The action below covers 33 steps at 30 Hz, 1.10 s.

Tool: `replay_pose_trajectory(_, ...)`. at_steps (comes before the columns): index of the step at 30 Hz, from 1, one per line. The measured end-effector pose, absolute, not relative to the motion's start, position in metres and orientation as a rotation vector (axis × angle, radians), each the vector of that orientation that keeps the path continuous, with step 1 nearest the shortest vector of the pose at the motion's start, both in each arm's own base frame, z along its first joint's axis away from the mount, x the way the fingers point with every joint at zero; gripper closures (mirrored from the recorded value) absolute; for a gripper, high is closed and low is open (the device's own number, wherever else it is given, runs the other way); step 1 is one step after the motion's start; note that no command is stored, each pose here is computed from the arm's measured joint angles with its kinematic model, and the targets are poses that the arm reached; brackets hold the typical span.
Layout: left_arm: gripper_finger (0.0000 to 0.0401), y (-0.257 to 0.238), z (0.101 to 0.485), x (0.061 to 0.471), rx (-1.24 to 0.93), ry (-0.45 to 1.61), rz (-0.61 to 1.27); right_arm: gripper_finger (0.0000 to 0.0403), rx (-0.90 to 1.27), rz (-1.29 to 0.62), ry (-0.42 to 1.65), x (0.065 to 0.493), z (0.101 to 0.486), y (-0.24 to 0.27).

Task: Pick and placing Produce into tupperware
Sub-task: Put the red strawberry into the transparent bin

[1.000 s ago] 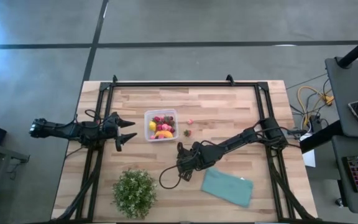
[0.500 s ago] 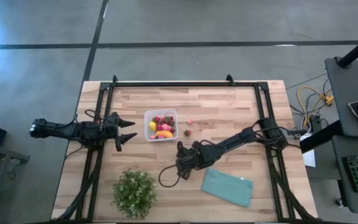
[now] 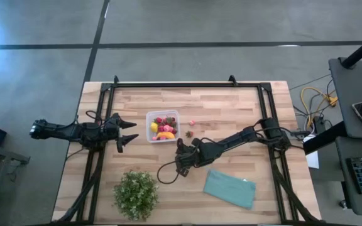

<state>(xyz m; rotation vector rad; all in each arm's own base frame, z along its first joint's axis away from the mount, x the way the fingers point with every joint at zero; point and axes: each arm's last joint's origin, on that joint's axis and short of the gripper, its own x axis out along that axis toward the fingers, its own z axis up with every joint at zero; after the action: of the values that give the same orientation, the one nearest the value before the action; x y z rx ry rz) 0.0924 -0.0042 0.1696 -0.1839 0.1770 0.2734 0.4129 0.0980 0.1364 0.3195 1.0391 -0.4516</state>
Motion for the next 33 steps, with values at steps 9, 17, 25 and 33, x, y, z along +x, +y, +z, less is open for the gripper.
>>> replay_pose_trajectory(9, 0.0143, -0.004, 0.17, 0.092, -0.183, 0.178, 0.274, 0.0281, 0.322, -0.45, 0.939, 0.433, 0.169, 0.08)
replay_pose_trajectory(17, 0.0143, -0.004, 0.17, 0.092, -0.184, 0.177, 0.273, 0.0278, 0.313, -0.481, 0.776, 0.455, 0.227, 0.039)
replay_pose_trajectory(25, 0.0143, -0.004, 0.17, 0.092, -0.184, 0.178, 0.273, 0.0266, 0.369, -0.501, 0.768, 0.466, 0.242, -0.028)
replay_pose_trajectory(33, 0.0143, -0.004, 0.17, 0.092, -0.183, 0.178, 0.273, 0.0212, 0.389, -0.454, 0.831, 0.465, 0.23, -0.043)
